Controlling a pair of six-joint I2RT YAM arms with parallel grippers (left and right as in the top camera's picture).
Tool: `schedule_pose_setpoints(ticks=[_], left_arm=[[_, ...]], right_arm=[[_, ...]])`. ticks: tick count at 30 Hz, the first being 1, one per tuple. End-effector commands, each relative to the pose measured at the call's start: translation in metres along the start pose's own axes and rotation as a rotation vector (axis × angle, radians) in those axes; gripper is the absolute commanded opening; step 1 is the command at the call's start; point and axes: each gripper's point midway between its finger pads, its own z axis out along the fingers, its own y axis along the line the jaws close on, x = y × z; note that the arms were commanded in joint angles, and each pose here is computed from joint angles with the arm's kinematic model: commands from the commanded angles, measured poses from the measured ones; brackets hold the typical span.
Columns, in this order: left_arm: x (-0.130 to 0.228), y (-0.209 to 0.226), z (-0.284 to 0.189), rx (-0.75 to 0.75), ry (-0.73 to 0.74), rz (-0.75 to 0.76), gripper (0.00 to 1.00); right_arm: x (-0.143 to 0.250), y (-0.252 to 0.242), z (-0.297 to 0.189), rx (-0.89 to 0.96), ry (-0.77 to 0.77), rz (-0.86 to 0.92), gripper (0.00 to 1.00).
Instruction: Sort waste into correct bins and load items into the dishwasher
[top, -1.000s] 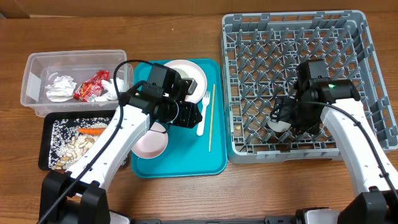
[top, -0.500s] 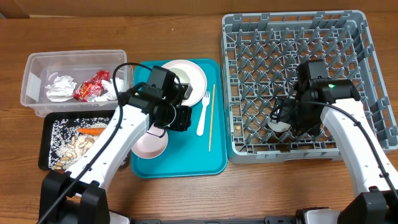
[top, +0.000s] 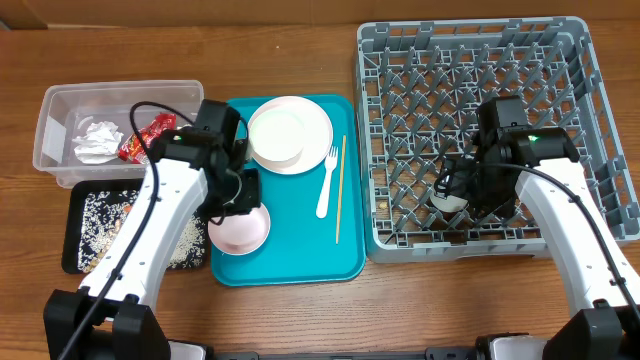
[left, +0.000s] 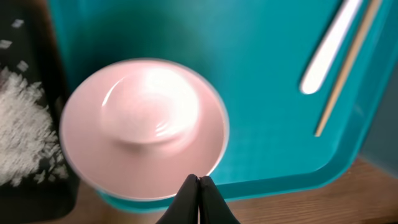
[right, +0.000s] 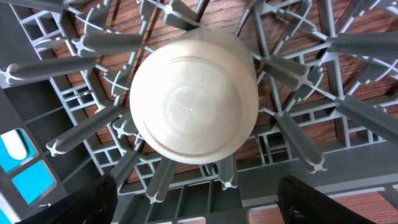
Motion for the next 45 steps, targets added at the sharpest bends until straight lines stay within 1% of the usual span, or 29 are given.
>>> schedule_pose_setpoints(ticks=[1, 3, 5, 6, 11, 16, 17, 19, 27, 29, 32, 33, 41, 45], left_arm=[[0.001, 0.013, -0.010, -0.062, -0.013, -0.053, 0.09], [0.004, 0.018, -0.010, -0.089, -0.003, -0.063, 0.13], [0.007, 0.020, -0.007, -0.094, 0.005, -0.062, 0.21], [0.008, 0.020, -0.006, -0.095, 0.010, -0.063, 0.22], [0.024, 0.026, 0.005, -0.112, 0.068, -0.070, 0.21], [0.035, 0.046, 0.014, -0.205, 0.094, -0.084, 0.22], [0.038, 0.050, 0.015, -0.226, 0.097, -0.099, 0.18], [0.038, 0.052, 0.016, -0.241, 0.094, -0.123, 0.18], [0.031, 0.058, 0.017, -0.273, 0.049, -0.172, 0.34], [0.028, 0.059, 0.018, -0.278, 0.038, -0.172, 0.35], [0.023, 0.067, 0.018, -0.324, 0.005, -0.184, 0.35], [0.023, 0.069, 0.019, -0.335, -0.004, -0.195, 0.37], [0.019, 0.071, 0.035, -0.320, -0.034, -0.196, 0.41], [0.027, 0.077, 0.050, -0.334, -0.029, -0.196, 0.42]], right_arm=[[0.001, 0.001, 0.003, 0.002, 0.003, -0.003, 0.85], [0.001, 0.002, 0.003, -0.005, 0.005, -0.003, 0.85], [0.001, 0.002, 0.003, -0.005, 0.005, -0.003, 0.85], [0.001, 0.002, 0.003, -0.005, 0.005, -0.003, 0.85], [0.001, 0.002, 0.003, -0.005, 0.005, -0.003, 0.85], [0.001, 0.002, 0.003, -0.005, 0.005, -0.003, 0.85], [0.001, 0.002, 0.003, -0.005, 0.005, -0.003, 0.85], [0.001, 0.002, 0.003, -0.005, 0.006, -0.003, 0.85], [0.002, 0.002, 0.003, -0.003, 0.008, -0.003, 0.86], [0.002, 0.002, 0.003, -0.003, 0.007, -0.003, 0.86], [0.002, 0.002, 0.003, -0.003, 0.007, -0.003, 0.86], [0.002, 0.002, 0.003, -0.003, 0.007, -0.003, 0.86], [0.002, 0.002, 0.003, -0.004, 0.008, -0.003, 0.86], [0.002, 0.002, 0.003, -0.004, 0.008, -0.003, 0.86]])
